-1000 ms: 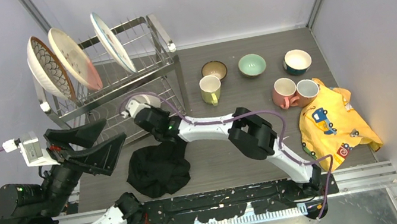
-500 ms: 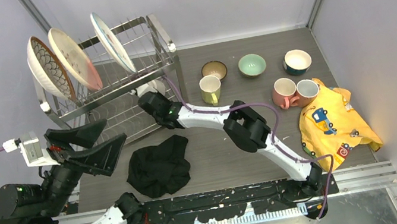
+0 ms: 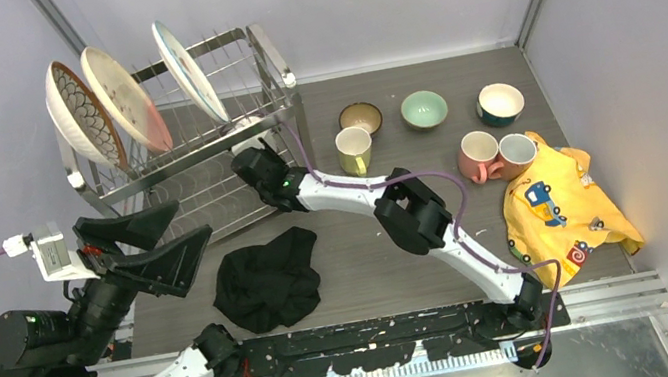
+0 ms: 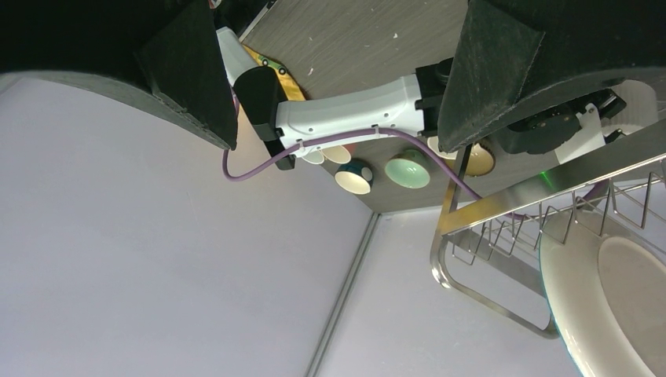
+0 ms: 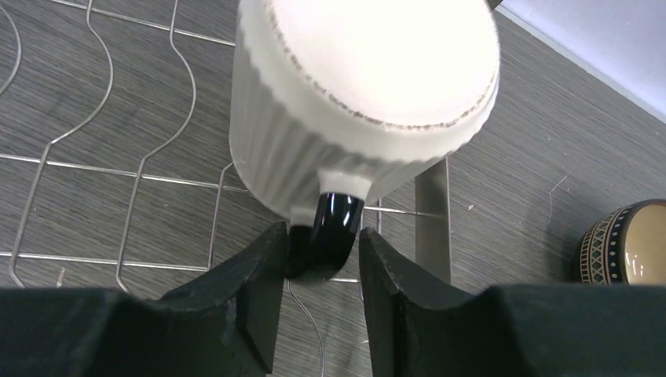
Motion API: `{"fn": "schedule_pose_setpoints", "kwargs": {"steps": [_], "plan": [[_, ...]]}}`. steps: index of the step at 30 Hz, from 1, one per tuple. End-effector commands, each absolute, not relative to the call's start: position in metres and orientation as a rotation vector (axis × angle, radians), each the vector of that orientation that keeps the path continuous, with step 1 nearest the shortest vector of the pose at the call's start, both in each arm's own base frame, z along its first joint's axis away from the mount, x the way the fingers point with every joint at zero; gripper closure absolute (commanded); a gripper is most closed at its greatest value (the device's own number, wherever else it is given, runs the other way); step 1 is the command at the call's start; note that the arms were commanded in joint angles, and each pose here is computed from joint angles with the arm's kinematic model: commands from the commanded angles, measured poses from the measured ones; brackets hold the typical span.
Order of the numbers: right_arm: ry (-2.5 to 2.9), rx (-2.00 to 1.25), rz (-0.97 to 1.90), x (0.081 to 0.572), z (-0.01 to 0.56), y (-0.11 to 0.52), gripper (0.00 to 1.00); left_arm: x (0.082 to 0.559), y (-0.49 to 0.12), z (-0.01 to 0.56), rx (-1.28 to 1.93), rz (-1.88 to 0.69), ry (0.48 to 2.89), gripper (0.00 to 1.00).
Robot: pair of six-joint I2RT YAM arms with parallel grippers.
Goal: Load the mixed dishes into the dish rack
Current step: Turn the cup upside down in the dish rack.
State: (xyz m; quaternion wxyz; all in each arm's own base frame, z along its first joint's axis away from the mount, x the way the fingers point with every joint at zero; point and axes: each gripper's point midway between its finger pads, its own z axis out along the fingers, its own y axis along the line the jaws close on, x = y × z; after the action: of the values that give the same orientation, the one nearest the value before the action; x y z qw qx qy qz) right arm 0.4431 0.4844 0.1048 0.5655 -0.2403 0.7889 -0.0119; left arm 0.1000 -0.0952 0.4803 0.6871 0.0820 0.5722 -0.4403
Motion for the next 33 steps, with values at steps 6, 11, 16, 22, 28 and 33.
{"fn": "schedule_pose_setpoints", "kwargs": {"steps": [6, 11, 16, 22, 28, 33], "plan": [[1.777, -0.455, 0.055, 0.446, 0.155, 0.489, 0.54, 0.098, -0.096, 0.487, 0.189, -1.004, 1.263, 0.00], [1.779, -0.483, 0.019, 0.441, 0.147, 0.489, 0.65, 0.098, -0.097, 0.487, 0.189, -1.007, 1.261, 0.00], [1.752, -0.463, -0.011, 0.452, 0.145, 0.491, 0.69, 0.099, -0.100, 0.484, 0.189, -1.011, 1.271, 0.01], [1.743, -0.398, -0.074, 0.464, 0.143, 0.485, 0.72, 0.102, -0.105, 0.481, 0.190, -1.015, 1.276, 0.01], [1.754, -0.360, -0.091, 0.474, 0.135, 0.479, 0.71, 0.103, -0.111, 0.479, 0.202, -1.026, 1.284, 0.01], [1.772, -0.346, -0.102, 0.479, 0.132, 0.475, 0.71, 0.104, -0.116, 0.476, 0.207, -1.029, 1.293, 0.01]]}}
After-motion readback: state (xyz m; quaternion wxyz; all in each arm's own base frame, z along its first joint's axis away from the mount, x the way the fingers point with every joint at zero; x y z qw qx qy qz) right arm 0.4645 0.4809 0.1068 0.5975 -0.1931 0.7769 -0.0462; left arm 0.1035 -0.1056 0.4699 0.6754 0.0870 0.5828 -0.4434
